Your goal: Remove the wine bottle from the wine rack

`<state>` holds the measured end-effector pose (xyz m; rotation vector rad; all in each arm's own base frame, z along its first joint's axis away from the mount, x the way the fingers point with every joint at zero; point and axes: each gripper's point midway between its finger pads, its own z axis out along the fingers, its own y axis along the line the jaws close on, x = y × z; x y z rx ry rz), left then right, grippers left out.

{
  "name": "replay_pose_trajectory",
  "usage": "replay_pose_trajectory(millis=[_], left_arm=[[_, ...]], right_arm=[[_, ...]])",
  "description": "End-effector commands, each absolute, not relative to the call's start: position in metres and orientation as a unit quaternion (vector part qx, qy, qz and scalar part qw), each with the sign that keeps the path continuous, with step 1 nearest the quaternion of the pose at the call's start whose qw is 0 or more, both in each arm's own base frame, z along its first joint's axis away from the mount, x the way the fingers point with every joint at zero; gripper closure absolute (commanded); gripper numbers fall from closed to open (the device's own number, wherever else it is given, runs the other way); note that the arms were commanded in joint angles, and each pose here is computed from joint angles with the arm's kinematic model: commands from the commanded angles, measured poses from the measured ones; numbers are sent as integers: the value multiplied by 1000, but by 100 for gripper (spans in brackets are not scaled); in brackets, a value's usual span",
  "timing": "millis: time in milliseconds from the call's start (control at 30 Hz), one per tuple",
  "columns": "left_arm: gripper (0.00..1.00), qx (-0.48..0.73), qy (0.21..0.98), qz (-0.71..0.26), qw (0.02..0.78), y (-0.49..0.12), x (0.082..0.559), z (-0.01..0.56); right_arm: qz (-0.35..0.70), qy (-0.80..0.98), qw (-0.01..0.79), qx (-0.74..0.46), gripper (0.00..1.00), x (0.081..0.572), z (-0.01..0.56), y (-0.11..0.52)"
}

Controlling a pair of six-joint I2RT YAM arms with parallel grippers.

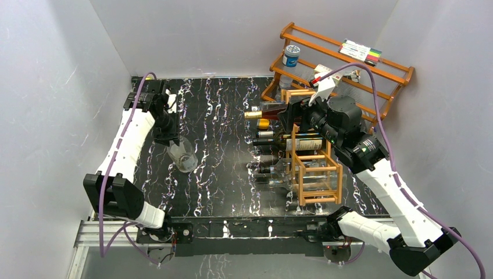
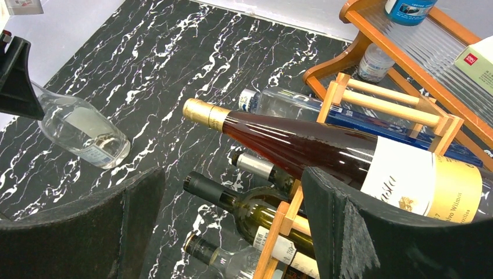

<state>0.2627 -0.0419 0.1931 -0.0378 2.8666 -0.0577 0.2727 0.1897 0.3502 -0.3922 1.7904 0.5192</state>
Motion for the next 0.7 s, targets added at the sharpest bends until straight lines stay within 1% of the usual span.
replay_pose_trajectory(millis=[0, 100, 300, 533, 600, 667], left_arm=[[75, 0, 987, -15, 163, -44, 267, 206], [68, 9, 985, -18, 170, -51, 262, 209], [58, 15, 986, -12, 168, -54, 246, 199], [42, 10, 977, 1, 215, -45, 243, 212], [40, 12, 966, -2, 258, -45, 252, 229], [43, 24, 956, -10, 293, -52, 263, 238]], right_arm=[[220, 749, 602, -166, 2, 276, 364, 189], [221, 750, 600, -167, 2, 277, 362, 190], [223, 755, 592, -173, 2, 278, 356, 194], [225, 756, 589, -174, 2, 275, 358, 193], [225, 757, 589, -173, 2, 274, 358, 192], [226, 759, 586, -171, 2, 273, 356, 192]])
